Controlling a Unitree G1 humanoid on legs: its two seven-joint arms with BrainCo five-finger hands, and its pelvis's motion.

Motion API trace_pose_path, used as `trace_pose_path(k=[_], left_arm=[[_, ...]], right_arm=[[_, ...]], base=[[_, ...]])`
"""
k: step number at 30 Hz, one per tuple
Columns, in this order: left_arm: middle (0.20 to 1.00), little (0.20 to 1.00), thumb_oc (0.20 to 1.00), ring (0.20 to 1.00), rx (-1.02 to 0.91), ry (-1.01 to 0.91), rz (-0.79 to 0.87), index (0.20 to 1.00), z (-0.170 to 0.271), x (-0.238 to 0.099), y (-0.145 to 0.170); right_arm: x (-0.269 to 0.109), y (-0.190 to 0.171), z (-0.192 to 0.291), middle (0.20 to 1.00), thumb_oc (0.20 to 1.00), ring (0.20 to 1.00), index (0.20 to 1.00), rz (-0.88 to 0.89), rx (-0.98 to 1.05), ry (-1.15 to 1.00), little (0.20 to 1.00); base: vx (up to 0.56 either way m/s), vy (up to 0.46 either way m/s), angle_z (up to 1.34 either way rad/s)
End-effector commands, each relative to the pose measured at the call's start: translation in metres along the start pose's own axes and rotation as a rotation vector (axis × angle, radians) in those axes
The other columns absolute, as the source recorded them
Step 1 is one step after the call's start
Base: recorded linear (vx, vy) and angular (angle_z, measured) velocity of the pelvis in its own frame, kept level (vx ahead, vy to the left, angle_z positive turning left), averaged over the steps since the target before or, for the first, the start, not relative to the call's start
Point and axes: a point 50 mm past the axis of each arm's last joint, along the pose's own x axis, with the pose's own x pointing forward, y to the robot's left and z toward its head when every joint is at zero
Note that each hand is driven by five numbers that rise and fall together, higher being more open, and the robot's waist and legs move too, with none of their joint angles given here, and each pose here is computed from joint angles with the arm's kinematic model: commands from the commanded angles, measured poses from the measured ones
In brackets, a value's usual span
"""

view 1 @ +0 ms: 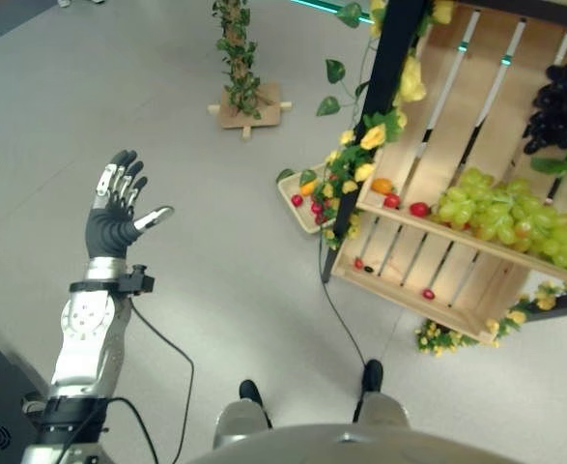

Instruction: Pick up the fruits from the basket on one side to the basket on the other side

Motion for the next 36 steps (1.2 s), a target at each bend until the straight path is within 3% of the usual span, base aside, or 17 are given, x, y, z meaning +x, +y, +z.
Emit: trace_pose_path(k=[1,18,19,20,21,22,23,24,25,26,27,28,33,36], left_arm=[[1.0,1.0,1.0,1.0,0.026,-0.128,-0.012,1.0,0.026,0.013,0.004],[1.0,1.0,1.0,1.0,0.027,-0.125,-0.012,1.0,0.026,0.013,0.005],[1.0,1.0,1.0,1.0,0.031,-0.121,-0.011,1.0,0.025,0.013,0.005],[1.0,1.0,1.0,1.0,0.031,-0.121,-0.01,1.0,0.025,0.012,0.006],[1.0,1.0,1.0,1.0,0.048,-0.114,-0.002,1.0,0.025,0.012,0.008],[1.0,1.0,1.0,1.0,0.047,-0.114,-0.001,1.0,0.025,0.011,0.008],[1.0,1.0,1.0,1.0,0.076,-0.101,0.011,1.0,0.023,0.01,0.012],[1.0,1.0,1.0,1.0,0.08,-0.092,0.007,1.0,0.021,0.011,0.012],[1.0,1.0,1.0,1.0,0.078,-0.093,0.008,1.0,0.021,0.011,0.012],[1.0,1.0,1.0,1.0,0.076,-0.093,0.0,1.0,0.02,0.011,0.01],[1.0,1.0,1.0,1.0,0.075,-0.093,0.001,1.0,0.02,0.011,0.01],[1.0,1.0,1.0,1.0,0.073,-0.088,-0.018,1.0,0.017,0.012,0.006],[1.0,1.0,1.0,1.0,0.088,-0.08,-0.02,1.0,0.016,0.009,0.005],[1.0,1.0,1.0,1.0,0.092,-0.079,-0.012,1.0,0.016,0.008,0.006]], right_arm=[[0.011,0.002,0.04,1.0,1.0,1.0,1.0,-0.031,0.069,-0.162,1.0],[0.007,0.005,0.031,1.0,1.0,1.0,1.0,-0.013,0.028,-0.148,1.0],[0.007,0.003,0.03,1.0,1.0,1.0,1.0,0.009,-0.17,-0.127,1.0],[0.007,0.004,0.031,1.0,1.0,1.0,1.0,0.009,-0.173,-0.128,1.0],[0.007,0.0,0.049,1.0,1.0,1.0,1.0,0.005,-0.54,-0.183,1.0],[0.007,0.001,0.049,1.0,1.0,1.0,1.0,0.004,-0.544,-0.184,1.0],[0.003,0.005,0.066,1.0,1.0,1.0,1.0,0.019,-0.91,-0.279,1.0],[0.002,0.002,0.069,1.0,1.0,1.0,1.0,0.007,-1.11,-0.296,1.0],[0.002,0.003,0.07,1.0,1.0,1.0,1.0,0.006,-1.116,-0.298,1.0],[0.001,0.003,0.077,1.0,1.0,1.0,1.0,0.005,-1.342,-0.344,1.0],[0.001,0.003,0.078,1.0,1.0,1.0,1.0,0.004,-1.345,-0.345,1.0],[-0.001,0.005,0.071,1.0,1.0,1.0,1.0,0.066,-1.581,-0.356,1.0],[-0.003,0.017,0.064,1.0,1.0,1.0,1.0,0.134,-1.77,-0.399,1.0],[-0.005,0.02,0.063,1.0,1.0,1.0,1.0,0.147,-1.777,-0.413,1.0]], base=[[0.0,0.0,0.0],[0.0,0.0,0.0],[0.0,0.0,0.0],[0.0,0.0,0.0],[0.0,0.0,0.0],[0.0,0.0,0.0],[0.0,0.0,0.0],[0.0,0.0,0.0],[0.0,0.0,0.0],[0.0,0.0,0.0],[0.0,0.0,0.0],[0.0,0.0,0.0],[-0.01,-0.002,0.02],[0.0,0.0,0.0]])
